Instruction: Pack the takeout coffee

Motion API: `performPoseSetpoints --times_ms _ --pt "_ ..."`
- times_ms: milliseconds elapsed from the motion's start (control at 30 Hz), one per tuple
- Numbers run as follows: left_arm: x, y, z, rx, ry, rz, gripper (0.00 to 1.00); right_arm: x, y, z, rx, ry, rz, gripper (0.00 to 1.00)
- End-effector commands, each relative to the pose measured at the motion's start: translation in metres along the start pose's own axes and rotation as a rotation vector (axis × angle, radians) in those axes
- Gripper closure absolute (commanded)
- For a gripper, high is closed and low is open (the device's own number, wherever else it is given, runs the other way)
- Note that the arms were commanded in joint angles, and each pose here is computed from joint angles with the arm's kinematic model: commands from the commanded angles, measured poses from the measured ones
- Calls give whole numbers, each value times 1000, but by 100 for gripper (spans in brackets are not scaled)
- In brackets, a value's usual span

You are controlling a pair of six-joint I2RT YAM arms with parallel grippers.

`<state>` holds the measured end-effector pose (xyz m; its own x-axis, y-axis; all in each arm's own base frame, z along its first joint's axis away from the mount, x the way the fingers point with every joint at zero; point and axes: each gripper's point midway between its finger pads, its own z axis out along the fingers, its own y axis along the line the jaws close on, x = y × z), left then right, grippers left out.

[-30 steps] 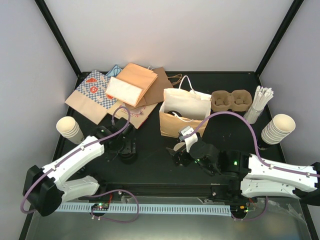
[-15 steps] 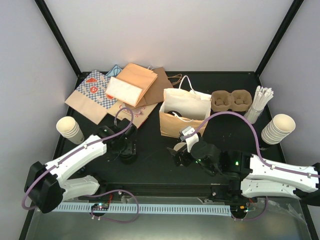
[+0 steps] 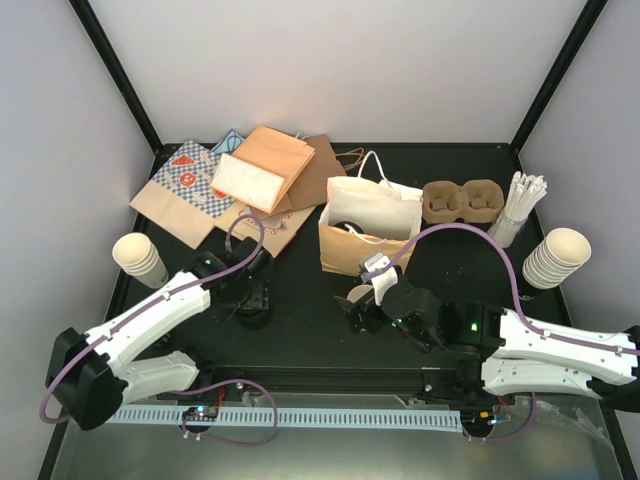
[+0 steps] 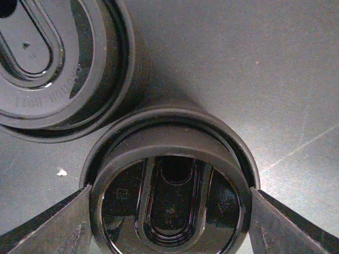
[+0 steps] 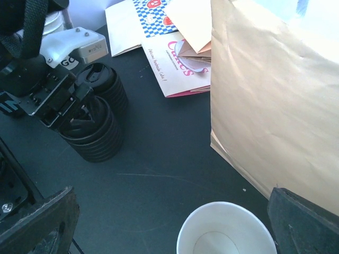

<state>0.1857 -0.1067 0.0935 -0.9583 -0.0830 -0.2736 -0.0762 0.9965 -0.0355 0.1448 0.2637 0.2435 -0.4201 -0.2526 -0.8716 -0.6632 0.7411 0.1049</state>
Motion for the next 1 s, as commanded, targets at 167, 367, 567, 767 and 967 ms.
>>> performPoseSetpoints --times_ms 167,367,567,767,967 --pt "-11 -7 -39 85 -70 -14 24 6 7 7 -18 31 7 0" --pt "-10 -7 -45 94 -70 -13 24 7 12 9 -32 46 4 0" --pt "-12 -23 -59 211 -97 21 25 8 6 8 -10 37 10 0" --pt "-10 -52 -73 382 -124 50 24 24 -9 13 35 107 65 0" --pt "-7 -95 -93 549 -179 143 25 42 -42 6 73 174 177 0"
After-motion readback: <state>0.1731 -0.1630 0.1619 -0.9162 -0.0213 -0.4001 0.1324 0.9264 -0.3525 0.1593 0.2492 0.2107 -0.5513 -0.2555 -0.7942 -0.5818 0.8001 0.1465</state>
